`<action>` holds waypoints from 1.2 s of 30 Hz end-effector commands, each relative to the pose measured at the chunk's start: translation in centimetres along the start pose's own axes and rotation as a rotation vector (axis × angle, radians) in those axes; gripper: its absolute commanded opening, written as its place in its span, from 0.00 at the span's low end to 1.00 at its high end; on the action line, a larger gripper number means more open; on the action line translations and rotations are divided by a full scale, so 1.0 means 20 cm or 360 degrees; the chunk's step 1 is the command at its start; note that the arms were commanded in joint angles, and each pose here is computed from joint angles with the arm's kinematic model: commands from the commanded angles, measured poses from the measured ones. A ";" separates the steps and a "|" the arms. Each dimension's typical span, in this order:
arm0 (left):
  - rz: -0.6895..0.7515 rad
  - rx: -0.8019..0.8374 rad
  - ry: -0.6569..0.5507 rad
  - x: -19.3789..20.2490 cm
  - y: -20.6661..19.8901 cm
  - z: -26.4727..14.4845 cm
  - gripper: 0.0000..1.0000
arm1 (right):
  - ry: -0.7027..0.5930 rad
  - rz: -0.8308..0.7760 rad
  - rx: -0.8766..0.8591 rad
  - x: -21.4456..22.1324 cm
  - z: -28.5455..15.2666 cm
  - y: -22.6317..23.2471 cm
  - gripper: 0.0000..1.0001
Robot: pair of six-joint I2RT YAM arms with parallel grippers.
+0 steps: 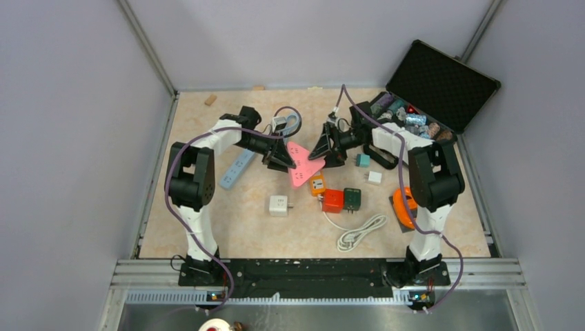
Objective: Insert the plug
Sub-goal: Insert the plug into the socket.
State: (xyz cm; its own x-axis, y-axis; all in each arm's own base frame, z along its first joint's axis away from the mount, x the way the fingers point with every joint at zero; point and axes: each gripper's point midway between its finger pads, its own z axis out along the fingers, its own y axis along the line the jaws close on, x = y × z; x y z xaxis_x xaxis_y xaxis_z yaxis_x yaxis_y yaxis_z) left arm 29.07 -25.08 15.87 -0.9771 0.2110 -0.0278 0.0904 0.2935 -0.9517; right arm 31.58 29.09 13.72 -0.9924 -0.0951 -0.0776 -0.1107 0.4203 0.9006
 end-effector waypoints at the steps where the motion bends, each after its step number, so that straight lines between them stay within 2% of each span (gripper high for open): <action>1: 0.0168 0.0136 -0.0006 -0.01 -0.16 -0.02 0.00 | -0.0036 -0.0112 -0.0138 -0.02 -0.05 0.14 0.73; 3: 0.0165 0.0129 -0.0005 -0.01 -0.16 -0.02 0.00 | -0.0033 -0.0121 -0.0167 -0.02 -0.06 0.17 0.70; 11: 0.0060 -0.0075 -0.0037 -0.05 0.00 -0.01 0.00 | -0.0060 -0.0124 -0.0196 -0.02 -0.06 0.17 0.33; 18: -0.0143 -0.0270 -0.0156 -0.16 0.17 0.01 0.01 | -0.0072 -0.0049 -0.0065 -0.10 -0.01 0.07 0.10; 21: -0.0208 -0.0360 -0.0194 -0.20 0.26 0.03 0.01 | -0.0074 -0.0039 -0.0010 -0.14 0.02 0.00 0.06; 27: -0.0286 -0.0545 -0.0242 -0.26 0.43 0.02 0.00 | -0.0069 0.0009 0.0051 -0.15 0.10 -0.14 0.03; 36: -0.0311 -0.0576 -0.0223 -0.29 0.51 0.02 0.00 | -0.0024 0.0001 0.0064 -0.09 0.19 -0.16 0.03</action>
State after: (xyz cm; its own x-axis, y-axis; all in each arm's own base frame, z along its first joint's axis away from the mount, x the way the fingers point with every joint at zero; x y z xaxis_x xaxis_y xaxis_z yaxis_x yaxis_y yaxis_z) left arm 33.48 -24.26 8.38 -0.9880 0.0418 0.1485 -0.1046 0.5266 -0.8436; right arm 35.03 28.77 7.79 -0.9987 -0.0138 -0.0498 -0.0501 0.4955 0.8672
